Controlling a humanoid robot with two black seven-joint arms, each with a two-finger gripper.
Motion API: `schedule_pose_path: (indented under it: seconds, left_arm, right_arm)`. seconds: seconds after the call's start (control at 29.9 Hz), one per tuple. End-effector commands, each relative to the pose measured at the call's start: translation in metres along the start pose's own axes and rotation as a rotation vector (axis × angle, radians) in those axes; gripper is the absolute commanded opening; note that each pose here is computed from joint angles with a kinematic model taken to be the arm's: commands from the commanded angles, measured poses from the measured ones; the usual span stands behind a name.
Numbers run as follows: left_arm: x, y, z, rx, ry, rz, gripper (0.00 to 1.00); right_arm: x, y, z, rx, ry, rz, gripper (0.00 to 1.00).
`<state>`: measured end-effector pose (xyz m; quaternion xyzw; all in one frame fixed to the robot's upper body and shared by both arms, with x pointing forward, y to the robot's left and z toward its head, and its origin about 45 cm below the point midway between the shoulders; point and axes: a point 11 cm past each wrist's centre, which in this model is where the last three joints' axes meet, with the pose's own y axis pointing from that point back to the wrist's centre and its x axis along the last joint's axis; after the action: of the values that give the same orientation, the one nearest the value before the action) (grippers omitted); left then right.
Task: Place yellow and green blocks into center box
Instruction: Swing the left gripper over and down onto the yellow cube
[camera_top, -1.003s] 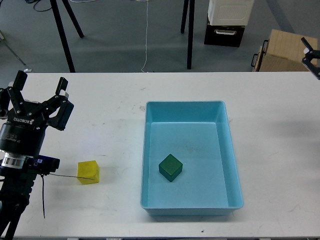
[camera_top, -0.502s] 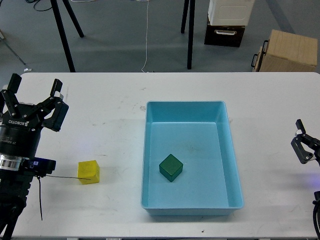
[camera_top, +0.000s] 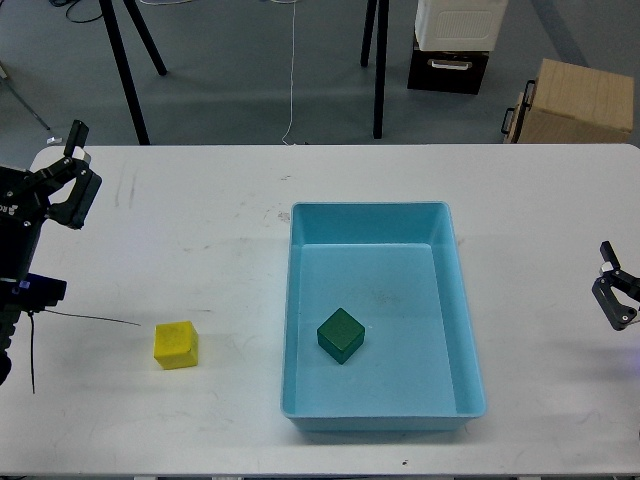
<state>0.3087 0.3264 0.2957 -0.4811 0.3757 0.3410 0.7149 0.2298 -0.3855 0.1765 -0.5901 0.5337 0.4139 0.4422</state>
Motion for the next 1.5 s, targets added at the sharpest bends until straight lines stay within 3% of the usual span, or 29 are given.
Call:
schedule_pose_path:
  seconds: [0.0, 0.17, 0.54, 0.67, 0.8, 0.9, 1.07, 1.27, 1.47]
  left_arm:
    - [-0.029, -0.015, 0.031, 0.123, -0.211, -0.009, 1.0]
    - [-0.055, -0.049, 0.037, 0.392, -0.528, 0.043, 1.0]
    - [-0.041, -0.102, -0.071, 1.041, -1.065, -0.061, 1.0]
    - [-0.026, -0.094, -0.109, 1.344, -1.308, -0.162, 1.0]
    - [0.003, -0.058, -0.136, 1.699, -1.547, -0.307, 1.0]
    - [0.013, -0.028, -0.133, 1.929, -1.665, -0.408, 1.0]
    - [0.006, -0.019, -0.119, 2.057, -1.763, -0.444, 1.0]
    - [0.03, 0.001, -0.114, 2.19, -1.741, -0.386, 0.99]
    - [0.049, 0.015, -0.103, 2.217, -1.696, -0.303, 0.98]
  right_arm:
    - [-0.002, -0.001, 0.002, 0.001, -0.005, -0.009, 1.0]
    - [-0.005, -0.003, 0.002, 0.004, -0.007, -0.02, 1.0]
    - [-0.013, -0.005, 0.008, 0.024, -0.037, -0.053, 1.0]
    - [-0.015, -0.004, 0.011, 0.022, -0.045, -0.057, 1.0]
    - [-0.014, -0.003, 0.011, 0.023, -0.044, -0.054, 1.0]
    - [-0.014, -0.003, 0.011, 0.023, -0.046, -0.054, 1.0]
    - [-0.013, -0.003, 0.011, 0.023, -0.046, -0.05, 1.0]
    - [-0.012, -0.002, 0.01, 0.026, -0.045, -0.048, 1.0]
    - [-0.012, -0.002, 0.01, 0.026, -0.044, -0.047, 1.0]
